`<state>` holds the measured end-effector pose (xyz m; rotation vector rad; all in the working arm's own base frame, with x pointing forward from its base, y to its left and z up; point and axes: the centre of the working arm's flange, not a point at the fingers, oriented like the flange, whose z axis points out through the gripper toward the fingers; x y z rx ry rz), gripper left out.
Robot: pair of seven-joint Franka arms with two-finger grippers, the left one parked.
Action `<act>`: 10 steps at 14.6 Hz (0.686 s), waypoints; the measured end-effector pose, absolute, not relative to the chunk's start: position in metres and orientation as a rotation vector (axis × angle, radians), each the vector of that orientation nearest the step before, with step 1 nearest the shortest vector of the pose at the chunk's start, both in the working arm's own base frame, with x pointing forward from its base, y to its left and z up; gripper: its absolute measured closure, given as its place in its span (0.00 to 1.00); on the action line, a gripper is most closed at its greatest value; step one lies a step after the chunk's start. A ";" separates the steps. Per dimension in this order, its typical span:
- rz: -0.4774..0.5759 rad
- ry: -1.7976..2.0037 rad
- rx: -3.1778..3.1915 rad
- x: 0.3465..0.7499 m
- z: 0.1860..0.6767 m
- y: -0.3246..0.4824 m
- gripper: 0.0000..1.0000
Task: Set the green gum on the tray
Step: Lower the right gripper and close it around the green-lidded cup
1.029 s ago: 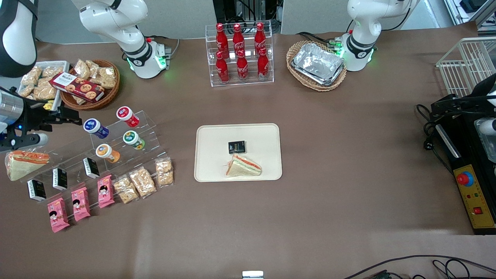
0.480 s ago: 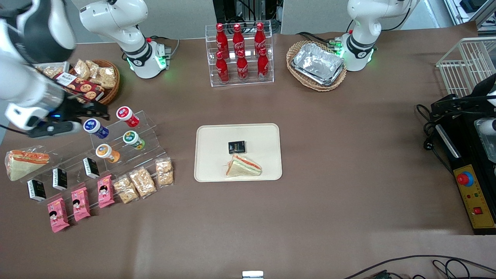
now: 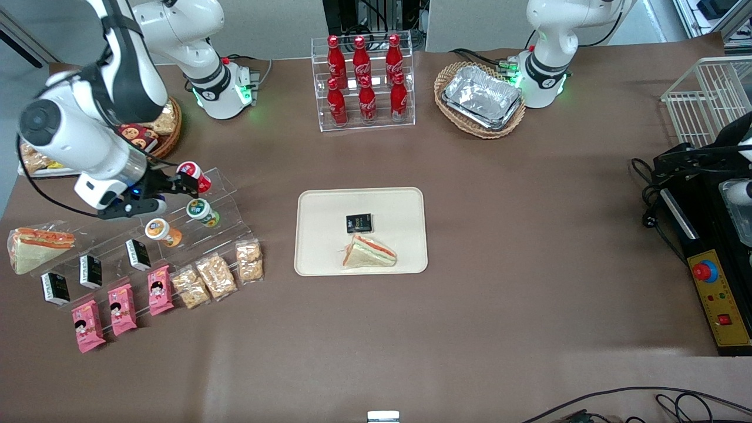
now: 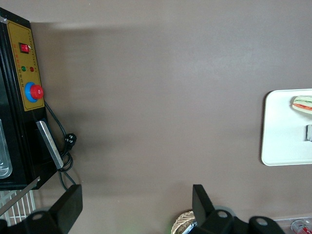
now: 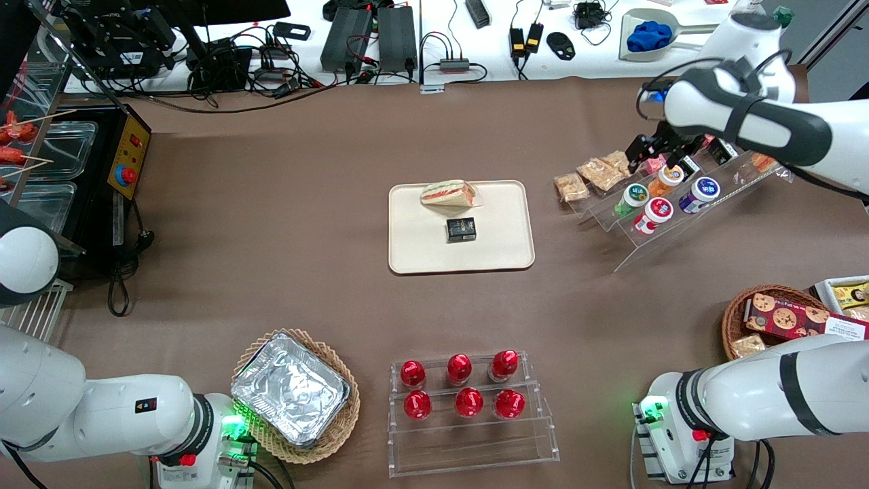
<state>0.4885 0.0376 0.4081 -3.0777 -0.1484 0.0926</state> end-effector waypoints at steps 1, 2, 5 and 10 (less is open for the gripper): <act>0.091 -0.146 -3.081 0.487 0.395 0.038 0.00; 0.099 -0.145 -3.084 0.487 0.384 0.038 0.00; 0.145 -0.156 -3.094 0.489 0.360 0.043 0.00; 0.190 -0.192 -3.106 0.492 0.333 0.055 0.00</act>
